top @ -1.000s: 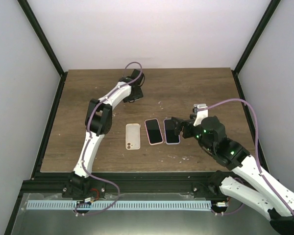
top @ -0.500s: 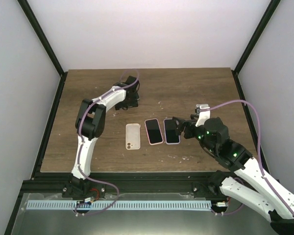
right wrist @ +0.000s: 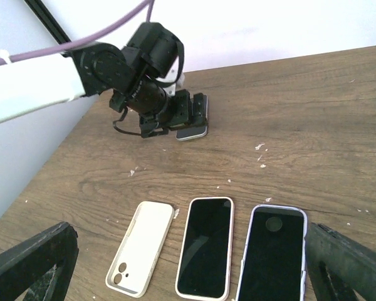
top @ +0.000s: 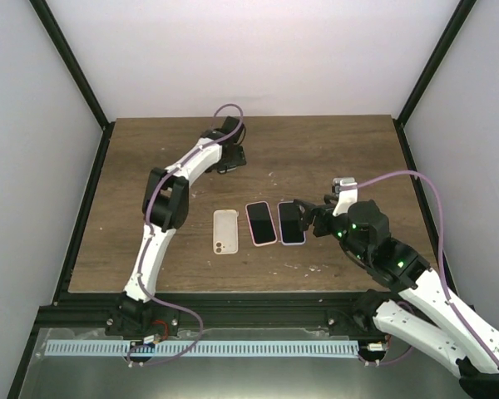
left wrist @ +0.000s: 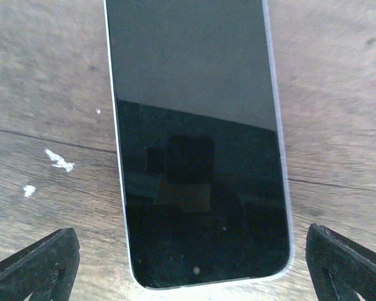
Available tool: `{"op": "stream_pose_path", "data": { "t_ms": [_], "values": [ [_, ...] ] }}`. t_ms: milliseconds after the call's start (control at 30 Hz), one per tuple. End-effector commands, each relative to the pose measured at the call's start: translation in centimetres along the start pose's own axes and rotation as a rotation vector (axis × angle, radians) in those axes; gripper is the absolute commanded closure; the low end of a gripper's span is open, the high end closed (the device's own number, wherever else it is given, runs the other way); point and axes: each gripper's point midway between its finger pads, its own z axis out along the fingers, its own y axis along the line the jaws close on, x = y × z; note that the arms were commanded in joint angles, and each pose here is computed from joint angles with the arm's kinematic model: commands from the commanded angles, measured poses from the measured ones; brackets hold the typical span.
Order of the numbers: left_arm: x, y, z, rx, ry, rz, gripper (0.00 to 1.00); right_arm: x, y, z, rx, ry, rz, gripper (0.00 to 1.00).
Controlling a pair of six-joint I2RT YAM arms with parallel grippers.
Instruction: Put the phone into the phone case
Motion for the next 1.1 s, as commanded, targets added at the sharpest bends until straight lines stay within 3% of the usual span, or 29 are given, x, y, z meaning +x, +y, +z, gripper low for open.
{"op": "stream_pose_path", "data": {
  "t_ms": [0,467,800,1067],
  "values": [
    [0.8,0.6,2.1,-0.036,0.029,-0.013,0.0,-2.1,0.2,-0.9,0.008,-0.054,0.0,0.0],
    [-0.8,0.4,3.8,-0.009,-0.006,-0.039,0.04,-2.9,0.5,-0.3,0.018,-0.064,-0.037,0.0],
    [-0.5,1.6,4.6,-0.033,0.016,-0.003,0.18,-2.8,0.4,0.0,0.022,-0.058,-0.036,0.0],
    [2.2,3.4,2.9,-0.045,0.075,0.037,0.29,-2.3,0.8,0.2,0.0,-0.041,-0.012,0.0]
  ]
}}
